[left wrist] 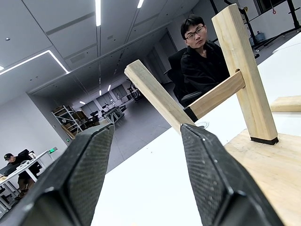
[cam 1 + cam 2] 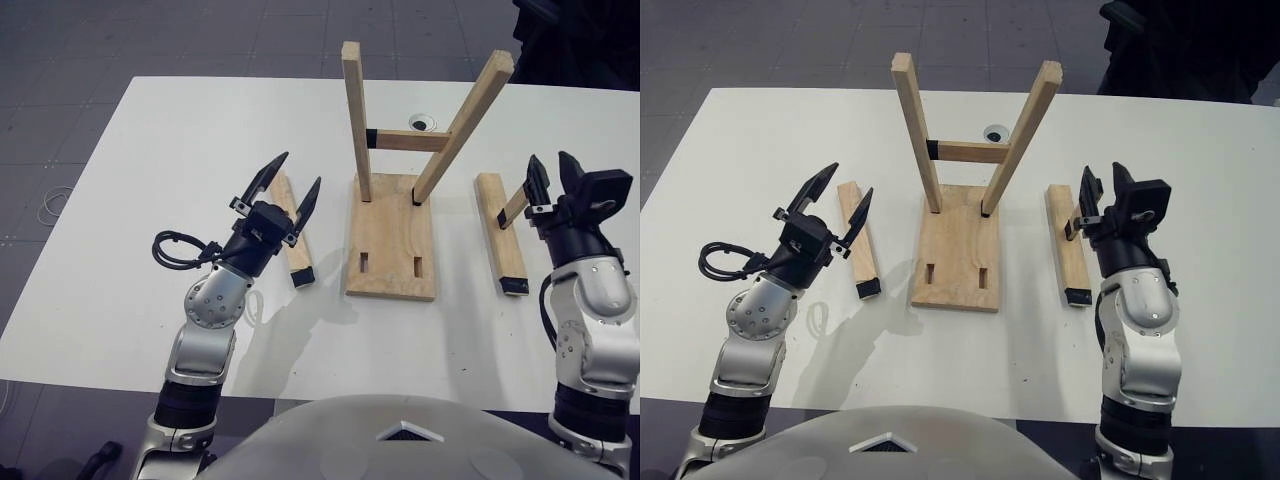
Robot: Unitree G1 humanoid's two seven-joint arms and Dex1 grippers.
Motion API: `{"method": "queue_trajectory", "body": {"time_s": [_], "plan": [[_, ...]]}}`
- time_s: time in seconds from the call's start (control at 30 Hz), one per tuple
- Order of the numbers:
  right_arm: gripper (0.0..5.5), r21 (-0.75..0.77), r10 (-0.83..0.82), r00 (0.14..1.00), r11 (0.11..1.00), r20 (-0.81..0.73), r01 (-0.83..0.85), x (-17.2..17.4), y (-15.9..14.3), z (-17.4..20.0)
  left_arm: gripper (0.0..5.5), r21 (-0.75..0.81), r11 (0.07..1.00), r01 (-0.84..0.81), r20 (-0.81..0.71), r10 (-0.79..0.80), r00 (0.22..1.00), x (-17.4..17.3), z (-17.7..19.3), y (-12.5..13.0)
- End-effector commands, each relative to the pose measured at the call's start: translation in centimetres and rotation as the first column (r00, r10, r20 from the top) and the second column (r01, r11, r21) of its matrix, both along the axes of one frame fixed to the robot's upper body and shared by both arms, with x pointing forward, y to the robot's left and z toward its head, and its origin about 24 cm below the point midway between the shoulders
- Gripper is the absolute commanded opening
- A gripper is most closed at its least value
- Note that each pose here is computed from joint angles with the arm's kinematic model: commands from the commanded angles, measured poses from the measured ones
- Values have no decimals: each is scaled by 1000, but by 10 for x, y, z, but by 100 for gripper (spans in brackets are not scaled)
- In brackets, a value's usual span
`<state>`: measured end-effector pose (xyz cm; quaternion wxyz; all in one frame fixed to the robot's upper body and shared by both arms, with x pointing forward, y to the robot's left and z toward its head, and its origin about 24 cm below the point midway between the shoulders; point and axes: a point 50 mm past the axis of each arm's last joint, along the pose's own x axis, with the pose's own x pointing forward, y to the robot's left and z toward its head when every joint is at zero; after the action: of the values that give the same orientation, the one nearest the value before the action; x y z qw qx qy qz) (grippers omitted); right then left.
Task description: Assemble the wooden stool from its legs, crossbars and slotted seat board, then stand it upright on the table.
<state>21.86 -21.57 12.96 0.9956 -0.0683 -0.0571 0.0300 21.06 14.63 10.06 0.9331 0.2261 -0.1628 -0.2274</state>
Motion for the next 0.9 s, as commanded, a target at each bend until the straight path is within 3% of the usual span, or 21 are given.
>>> {"method": "queue_trajectory", "body": {"time_s": [0.03,0.2,0.47,0.73,0.9], "plan": [[182,49,22,997,998,76,-26,9,9,36,260,10,1000,-8,-12,8,1000,0,-3,1],[182,61,-38,997,998,65,34,36,8,60,260,10,1000,-15,-11,15,1000,0,-4,0],[182,97,-114,993,988,-35,117,59,-4,66,260,2,999,-32,-16,32,999,-2,-6,-1],[182,136,-150,971,975,-187,177,68,-12,43,260,0,999,-33,-17,33,999,-2,-6,-1],[182,133,-139,969,977,-206,169,67,-9,39,260,-1,1000,-28,-19,28,999,-2,-7,-2]]}}
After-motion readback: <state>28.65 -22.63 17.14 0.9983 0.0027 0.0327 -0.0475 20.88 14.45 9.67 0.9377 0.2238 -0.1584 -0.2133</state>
